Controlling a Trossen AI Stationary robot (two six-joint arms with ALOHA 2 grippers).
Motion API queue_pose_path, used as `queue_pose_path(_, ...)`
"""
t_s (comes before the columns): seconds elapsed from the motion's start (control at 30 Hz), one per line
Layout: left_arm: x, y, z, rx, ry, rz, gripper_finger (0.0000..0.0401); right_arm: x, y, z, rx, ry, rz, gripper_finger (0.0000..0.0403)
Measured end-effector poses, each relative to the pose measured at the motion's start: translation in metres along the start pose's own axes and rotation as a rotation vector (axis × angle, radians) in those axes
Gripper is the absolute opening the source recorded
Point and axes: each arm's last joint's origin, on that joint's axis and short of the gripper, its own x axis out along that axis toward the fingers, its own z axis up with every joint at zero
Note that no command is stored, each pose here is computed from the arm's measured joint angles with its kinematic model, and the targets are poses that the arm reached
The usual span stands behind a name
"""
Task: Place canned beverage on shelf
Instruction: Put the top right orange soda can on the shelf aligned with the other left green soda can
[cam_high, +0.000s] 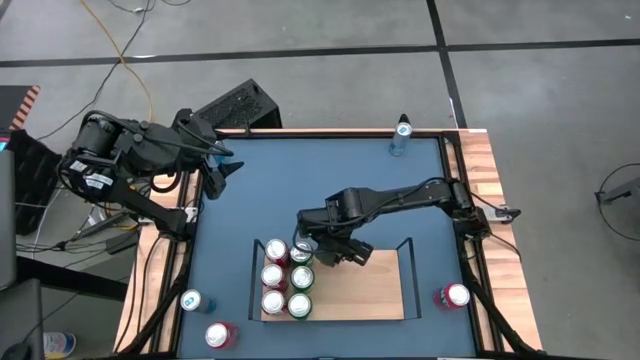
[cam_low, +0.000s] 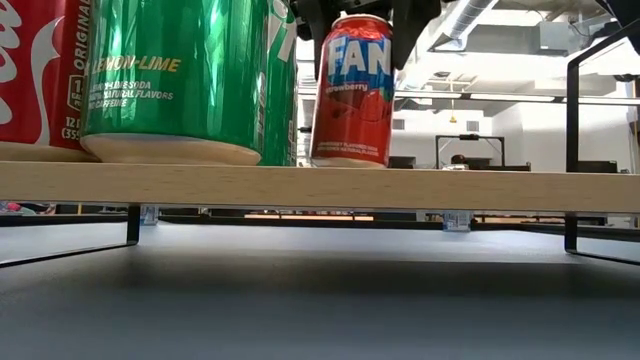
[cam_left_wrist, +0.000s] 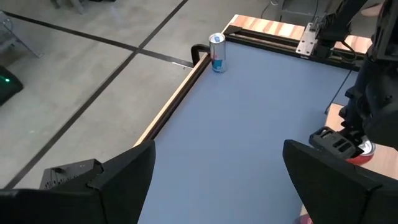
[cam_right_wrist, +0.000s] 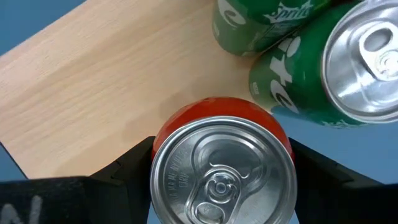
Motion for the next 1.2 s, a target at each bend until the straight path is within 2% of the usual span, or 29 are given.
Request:
queue_pose_path(0.5, 0.0, 0.0, 0.0, 0.017, -0.001, 0.001, 0.0339, 0.0, 0.0, 0.0, -0.017, -0.007, 0.008, 0.0282)
queue_pose_path(0.67, 0.0, 0.0, 0.0, 0.017, -0.001, 0.002, 0.0339, 0.014, -0.003, 0.0, -0.003, 0.003, 0.044, 0.0282)
queue_pose_path(0.93, 0.0, 0.0, 0.0, 0.018, -0.001, 0.002, 0.0339, 0.012, -0.003, 0.0, -0.002, 0.019, 0.026, 0.0282)
queue_pose_path(1.2, 0.0, 0.0, 0.0, 0.026, -0.001, 0.002, 0.0339, 0.011, -0.003, -0.001, 0.013, -0.027, 0.063, 0.0282)
